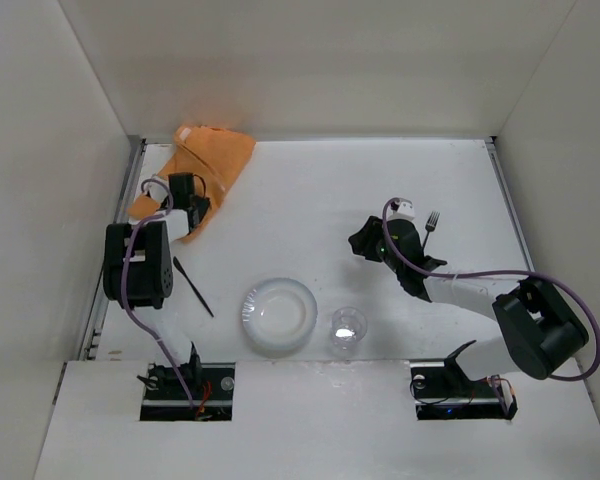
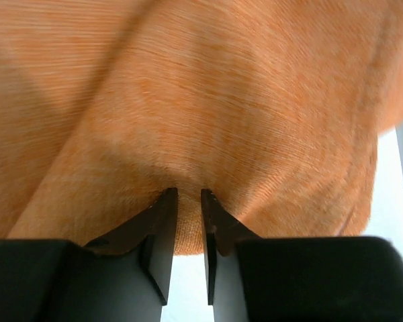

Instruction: Set the dinner table for one person

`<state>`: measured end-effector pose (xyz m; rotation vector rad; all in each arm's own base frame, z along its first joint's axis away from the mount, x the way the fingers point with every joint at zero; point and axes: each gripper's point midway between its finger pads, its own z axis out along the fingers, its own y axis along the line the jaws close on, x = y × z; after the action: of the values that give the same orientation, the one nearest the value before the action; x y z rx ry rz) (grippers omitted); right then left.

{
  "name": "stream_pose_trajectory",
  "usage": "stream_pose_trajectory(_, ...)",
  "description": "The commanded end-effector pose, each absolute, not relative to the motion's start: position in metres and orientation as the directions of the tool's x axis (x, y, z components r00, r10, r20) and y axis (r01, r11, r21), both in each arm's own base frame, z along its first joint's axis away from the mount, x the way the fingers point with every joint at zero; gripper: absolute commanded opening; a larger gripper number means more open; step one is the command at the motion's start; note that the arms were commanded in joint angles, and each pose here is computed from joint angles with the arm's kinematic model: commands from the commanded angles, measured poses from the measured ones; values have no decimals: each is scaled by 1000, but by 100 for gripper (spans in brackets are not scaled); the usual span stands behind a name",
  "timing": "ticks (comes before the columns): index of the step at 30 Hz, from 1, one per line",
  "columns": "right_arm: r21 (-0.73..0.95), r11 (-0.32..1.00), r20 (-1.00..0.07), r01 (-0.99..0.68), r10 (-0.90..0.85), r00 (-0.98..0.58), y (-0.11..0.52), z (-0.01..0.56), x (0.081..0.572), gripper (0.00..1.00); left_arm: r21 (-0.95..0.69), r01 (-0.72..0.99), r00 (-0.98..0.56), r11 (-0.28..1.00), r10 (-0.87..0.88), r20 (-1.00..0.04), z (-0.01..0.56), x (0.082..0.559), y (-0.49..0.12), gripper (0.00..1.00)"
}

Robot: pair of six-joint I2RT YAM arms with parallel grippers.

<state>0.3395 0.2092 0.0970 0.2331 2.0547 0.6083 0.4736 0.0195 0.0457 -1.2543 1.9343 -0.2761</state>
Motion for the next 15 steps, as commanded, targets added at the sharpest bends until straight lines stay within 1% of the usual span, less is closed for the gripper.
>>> stream_pose_trajectory(1, 527, 841, -768, -120, 412, -490, 218, 120, 350, 53, -642, -517, -372, 567, -824, -428, 48, 483, -67, 17)
stream_pose_trajectory(7, 527, 842, -773, -115, 419, -476, 215, 124, 350, 53, -632, -390, -536, 669, -724, -435, 37, 462, -164, 12)
stream_pose_trajectory(11, 530, 839, -775, -121, 422, -469, 215, 126, 348, 56, -643, -323, -593, 695, -677, -435, 33, 441, -213, 10)
stream_pose_trajectory(15, 530, 838, -773, -125, 418, -476, 218, 124, 349, 57, -672, -245, -626, 699, -643, -440, 50, 420, -251, 10)
